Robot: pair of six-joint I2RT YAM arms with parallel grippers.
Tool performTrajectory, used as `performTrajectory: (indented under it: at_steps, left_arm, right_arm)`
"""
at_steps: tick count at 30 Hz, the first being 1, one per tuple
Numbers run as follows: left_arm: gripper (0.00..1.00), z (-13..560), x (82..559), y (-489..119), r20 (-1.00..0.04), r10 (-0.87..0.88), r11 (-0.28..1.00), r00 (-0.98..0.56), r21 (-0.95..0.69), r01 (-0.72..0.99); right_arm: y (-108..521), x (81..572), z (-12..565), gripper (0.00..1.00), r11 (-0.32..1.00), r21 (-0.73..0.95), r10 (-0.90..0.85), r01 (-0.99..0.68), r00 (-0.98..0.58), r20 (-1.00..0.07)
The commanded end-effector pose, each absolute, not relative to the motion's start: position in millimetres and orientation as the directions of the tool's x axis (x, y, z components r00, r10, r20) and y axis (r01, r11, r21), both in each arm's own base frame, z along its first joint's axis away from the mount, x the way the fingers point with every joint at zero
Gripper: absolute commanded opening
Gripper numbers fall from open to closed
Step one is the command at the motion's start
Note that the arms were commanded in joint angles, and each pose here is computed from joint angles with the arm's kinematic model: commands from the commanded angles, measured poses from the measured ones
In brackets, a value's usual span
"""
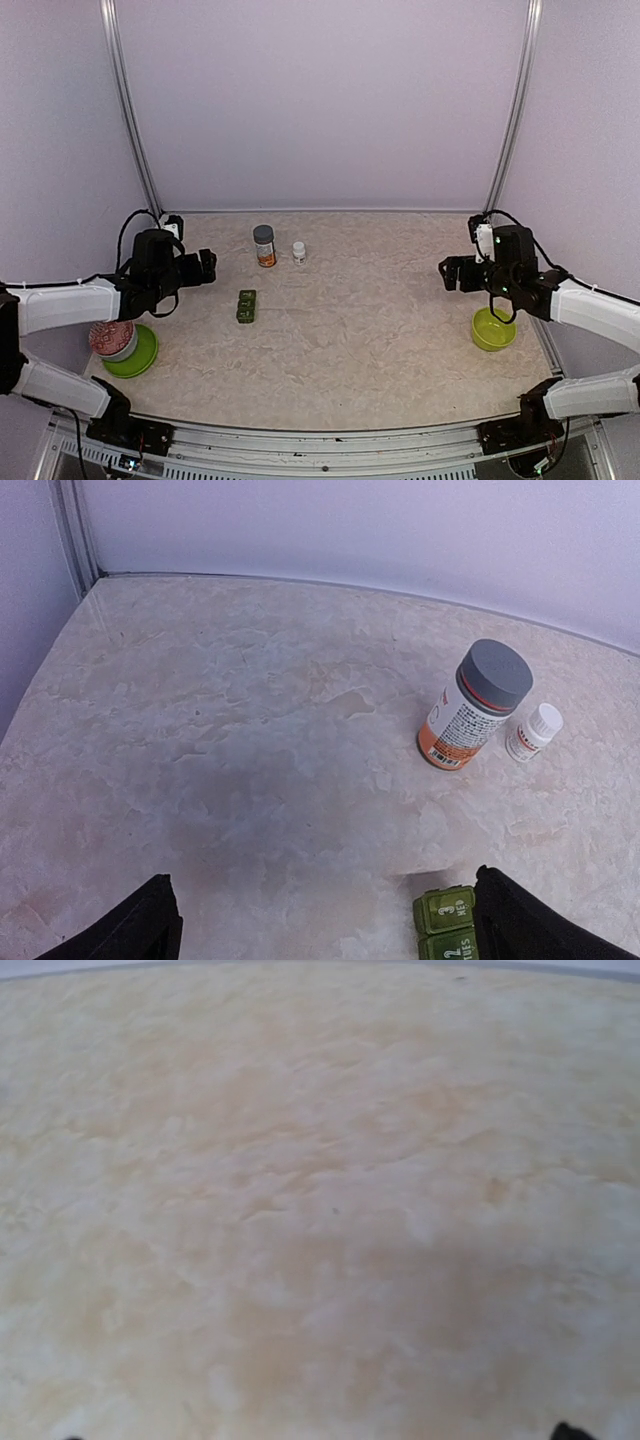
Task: Sort the pills into containers
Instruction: Reset both arms
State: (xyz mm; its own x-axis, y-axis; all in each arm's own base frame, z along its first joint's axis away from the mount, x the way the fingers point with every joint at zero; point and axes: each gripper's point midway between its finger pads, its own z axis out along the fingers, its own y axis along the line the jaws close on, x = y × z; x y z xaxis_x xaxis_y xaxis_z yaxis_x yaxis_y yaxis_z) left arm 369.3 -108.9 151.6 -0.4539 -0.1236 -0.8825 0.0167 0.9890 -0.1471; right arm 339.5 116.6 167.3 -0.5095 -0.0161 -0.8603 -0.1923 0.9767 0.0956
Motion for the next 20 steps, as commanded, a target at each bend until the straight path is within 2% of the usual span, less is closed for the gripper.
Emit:
performTrajectory:
  at_steps: [1,6,12,20]
  left_arm:
    - [0.99,180,370,-108,-0.928,-0.18,0.976,-0.327,-0.211,0.059]
    - [0.99,187,359,-105,-0.937,-0.212,0.967,-0.277,-0.242,0.076]
    - [0.99,197,352,-99,-0.942,-0.238,0.963,-0.236,-0.26,0.066]
    - [0.99,190,354,-100,-0.939,-0.239,0.963,-0.249,-0.262,0.063]
  right_arm:
    - [96,333,180,1.0,0.99,0.078,0.018,-0.119,-0.437,-0.899]
    - [78,327,200,1.0,0.997,0.068,0.047,-0.048,-0.342,-0.938]
    - [71,320,221,1.0,0.996,0.08,0.068,-0.043,-0.24,-0.968]
    - [67,321,220,1.0,0.997,0.069,0.063,-0.017,-0.234,-0.97]
